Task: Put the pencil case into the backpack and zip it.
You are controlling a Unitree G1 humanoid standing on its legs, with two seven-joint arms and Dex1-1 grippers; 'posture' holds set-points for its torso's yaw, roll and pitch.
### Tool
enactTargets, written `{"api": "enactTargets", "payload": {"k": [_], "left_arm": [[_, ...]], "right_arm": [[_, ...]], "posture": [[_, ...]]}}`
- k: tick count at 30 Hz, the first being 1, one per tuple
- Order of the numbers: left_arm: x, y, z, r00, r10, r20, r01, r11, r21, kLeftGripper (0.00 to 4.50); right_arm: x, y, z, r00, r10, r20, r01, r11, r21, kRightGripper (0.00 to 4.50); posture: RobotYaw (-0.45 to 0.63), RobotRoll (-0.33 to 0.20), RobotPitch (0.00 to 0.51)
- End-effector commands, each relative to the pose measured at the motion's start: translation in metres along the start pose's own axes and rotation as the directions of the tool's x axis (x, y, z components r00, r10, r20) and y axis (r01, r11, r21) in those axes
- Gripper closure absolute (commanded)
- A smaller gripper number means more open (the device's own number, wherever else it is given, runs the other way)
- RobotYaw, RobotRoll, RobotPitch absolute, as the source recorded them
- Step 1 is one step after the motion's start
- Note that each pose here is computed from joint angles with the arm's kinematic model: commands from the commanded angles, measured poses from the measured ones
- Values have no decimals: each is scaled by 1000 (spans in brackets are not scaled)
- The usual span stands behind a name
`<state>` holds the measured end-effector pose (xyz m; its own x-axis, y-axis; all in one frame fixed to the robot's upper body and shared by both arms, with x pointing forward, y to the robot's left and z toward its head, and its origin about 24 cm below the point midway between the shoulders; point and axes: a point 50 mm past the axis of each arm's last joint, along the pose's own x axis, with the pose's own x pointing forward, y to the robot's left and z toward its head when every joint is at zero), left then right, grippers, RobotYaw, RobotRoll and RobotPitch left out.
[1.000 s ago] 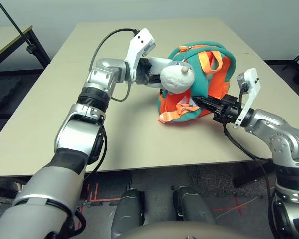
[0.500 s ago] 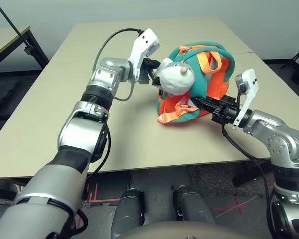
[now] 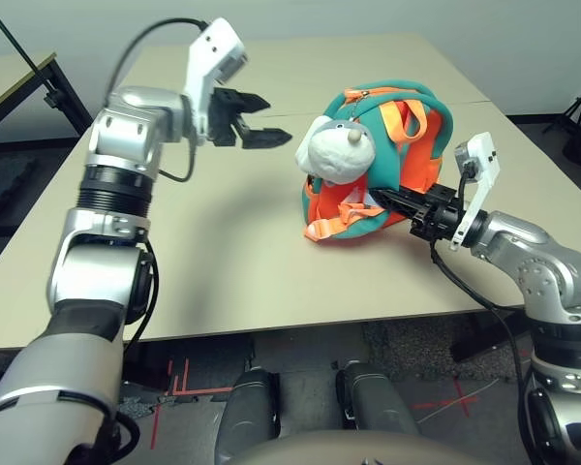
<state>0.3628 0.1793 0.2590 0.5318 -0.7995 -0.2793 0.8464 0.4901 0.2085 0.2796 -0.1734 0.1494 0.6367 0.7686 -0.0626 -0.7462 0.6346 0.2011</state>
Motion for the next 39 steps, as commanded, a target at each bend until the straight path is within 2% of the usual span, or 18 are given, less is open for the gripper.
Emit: {"api": "enactTargets", "payload": {"k": [1,6,9,18,19,29,39], "left_arm": [[1,-7,-11,999,-30,-24,29,999,-43,0],[3,-13,-21,999,-34,-32,31,996,-83,0],[7,-18,-26,998,-50,-24,47,992,-117,569],[27,-22,-38,998,-66,-17,63,985,-160,4190],[30,-22,-39,998,-66,-17,63,985,-162,4473],[54,-21,-41,995,-98,-8,96,983,-159,4500],[57,-20,-34,994,-109,6,109,985,-133,4500]], "right_arm": [[8,6,-2,997,69,-17,-69,998,5,4288],[8,6,-1,997,75,-18,-75,997,4,4288],[8,6,-1,997,75,-21,-75,997,3,4288],[8,5,-1,997,76,-26,-76,997,0,4288],[8,5,-1,997,75,-24,-75,997,-1,4288],[8,7,-2,998,66,-14,-66,998,-1,4288],[5,7,-2,998,58,-11,-58,998,-3,4288]], "posture": [[-99,0,17],[-99,0,19],[-102,0,18],[-116,0,22],[-119,0,22],[-139,0,23],[-144,0,21]]}}
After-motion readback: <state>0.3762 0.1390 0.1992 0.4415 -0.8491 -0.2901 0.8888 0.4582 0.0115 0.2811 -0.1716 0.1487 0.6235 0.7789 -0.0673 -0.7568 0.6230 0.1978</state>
